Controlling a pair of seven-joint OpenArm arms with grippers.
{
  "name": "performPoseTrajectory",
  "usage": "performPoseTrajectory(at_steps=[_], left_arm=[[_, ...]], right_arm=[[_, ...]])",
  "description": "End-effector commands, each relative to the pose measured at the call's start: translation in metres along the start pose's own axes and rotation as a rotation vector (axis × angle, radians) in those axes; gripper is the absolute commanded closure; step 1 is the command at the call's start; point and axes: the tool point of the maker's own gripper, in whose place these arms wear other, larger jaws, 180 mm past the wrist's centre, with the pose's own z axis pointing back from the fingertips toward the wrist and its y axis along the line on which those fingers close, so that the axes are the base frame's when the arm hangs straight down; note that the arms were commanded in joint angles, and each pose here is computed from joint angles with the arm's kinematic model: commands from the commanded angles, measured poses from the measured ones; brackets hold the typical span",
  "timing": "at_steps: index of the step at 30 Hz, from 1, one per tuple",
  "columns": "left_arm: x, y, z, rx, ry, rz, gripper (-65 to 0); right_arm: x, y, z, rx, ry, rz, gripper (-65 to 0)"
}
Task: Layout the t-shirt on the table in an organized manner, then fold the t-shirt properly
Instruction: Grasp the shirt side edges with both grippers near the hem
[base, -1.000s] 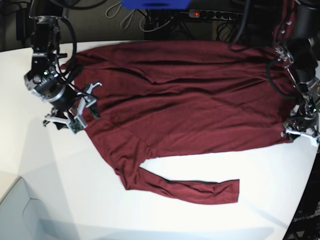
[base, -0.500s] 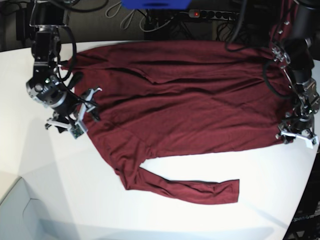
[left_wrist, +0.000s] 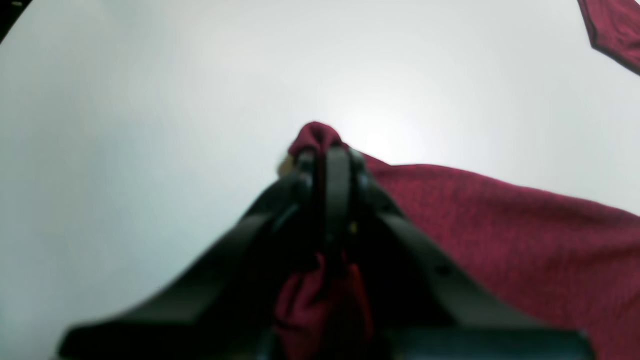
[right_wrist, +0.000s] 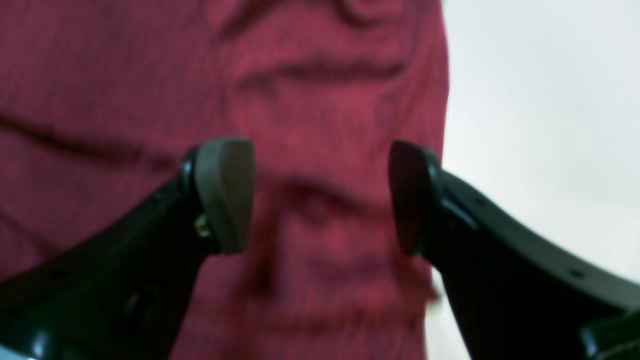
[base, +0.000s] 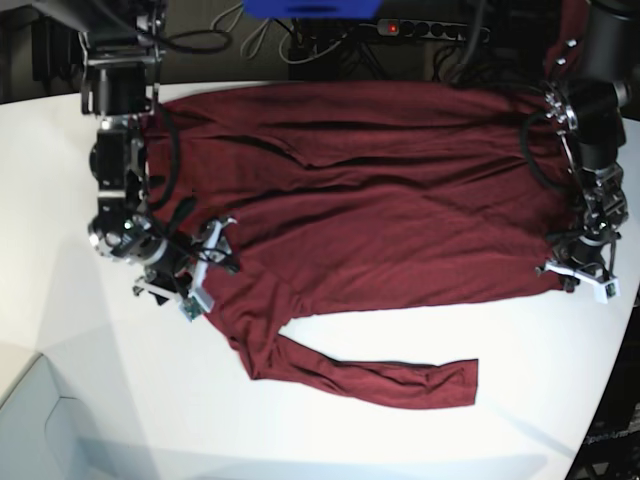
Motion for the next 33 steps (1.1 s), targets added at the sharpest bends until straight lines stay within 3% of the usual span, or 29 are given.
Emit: performPoseTrajectory(at_steps=[1, 6, 12, 19, 33], left_arm=[[0.012, -0.004, -0.003, -0.009, 0.011, -0.013, -0.5], [0.018, -0.004, -0.004, -0.009, 0.001, -0.013, -0.1], [0.024, -0.006, -0.005, -0.014, -0.010, -0.012, -0.1], [0.025, -0.005, -0.005, -0.011, -0.011, -0.014, -0.1], [0.025, -0.005, -0.005, -0.011, -0.011, -0.014, -0.1]], right_arm=[[0.027, -0.010, -0.003, -0.008, -0.060, -0.006, -42.2], [0.040, -0.024, -0.027, 0.027, -0.041, -0.066, -42.2], [0.046, -0.029, -0.044, 0.018, -0.138, -0.157, -42.2], [0.031, -0.032, -0.057, 0.019, -0.182, -0.252, -42.2], [0.055, -0.056, -0.028, -0.055, -0.274, -0.157, -42.2]])
